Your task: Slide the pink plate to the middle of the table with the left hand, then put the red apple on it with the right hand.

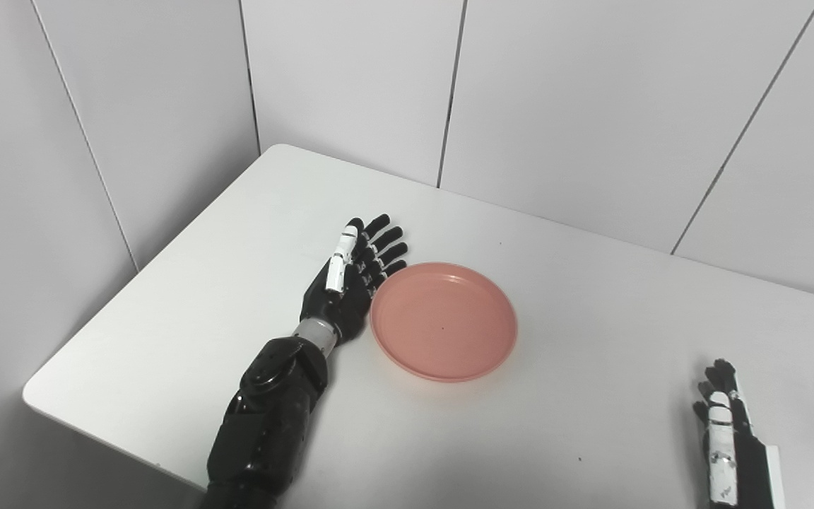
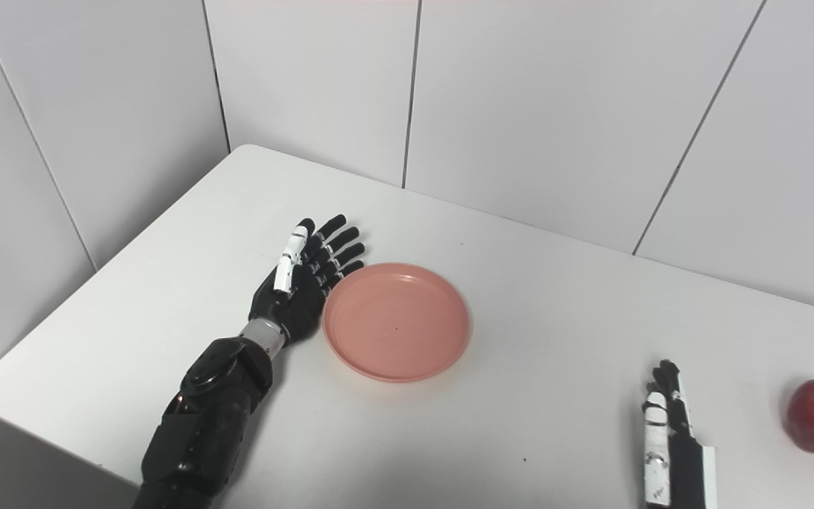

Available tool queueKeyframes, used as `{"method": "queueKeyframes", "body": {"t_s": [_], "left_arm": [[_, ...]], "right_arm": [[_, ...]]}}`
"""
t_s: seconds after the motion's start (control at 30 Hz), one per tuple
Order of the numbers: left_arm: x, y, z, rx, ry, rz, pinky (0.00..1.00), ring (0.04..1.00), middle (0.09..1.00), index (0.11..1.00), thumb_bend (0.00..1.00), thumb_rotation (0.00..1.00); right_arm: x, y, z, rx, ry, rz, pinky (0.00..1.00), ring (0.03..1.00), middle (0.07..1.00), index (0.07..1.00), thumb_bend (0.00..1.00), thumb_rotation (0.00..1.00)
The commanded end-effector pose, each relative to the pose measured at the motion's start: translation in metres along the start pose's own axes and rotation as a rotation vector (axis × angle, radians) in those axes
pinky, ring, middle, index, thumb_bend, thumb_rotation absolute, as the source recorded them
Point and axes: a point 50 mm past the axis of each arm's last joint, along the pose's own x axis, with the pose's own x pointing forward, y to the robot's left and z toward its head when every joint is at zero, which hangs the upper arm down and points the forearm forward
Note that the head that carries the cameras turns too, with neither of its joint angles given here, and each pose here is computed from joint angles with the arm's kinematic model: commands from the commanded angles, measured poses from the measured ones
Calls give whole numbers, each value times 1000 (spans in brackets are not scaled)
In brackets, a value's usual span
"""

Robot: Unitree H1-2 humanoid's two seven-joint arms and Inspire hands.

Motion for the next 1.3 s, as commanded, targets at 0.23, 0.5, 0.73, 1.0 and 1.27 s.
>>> {"method": "queueKeyframes", "body": {"t_s": [0.23,0.5,0.73,1.0,1.27], "left_arm": [[-9,-17,-17,-10,42,-36,880,875,885,884,387,1000],[-17,-38,-22,-4,42,-75,864,868,879,873,404,1000],[-20,-53,-29,-14,47,-106,880,885,901,895,414,1000],[-25,-67,-35,-8,56,-127,883,890,905,900,412,1000],[-28,-78,-35,14,51,-150,884,892,900,887,416,1000]], "right_arm": [[3,6,11,-9,-51,-11,951,945,941,935,162,1000],[3,9,12,2,-52,-21,924,933,937,933,146,1000],[2,10,13,2,-50,-18,918,932,939,936,162,1000],[1,13,15,-9,-55,-30,904,922,927,924,168,1000],[1,17,15,4,-54,-27,915,925,934,935,164,1000]]}}
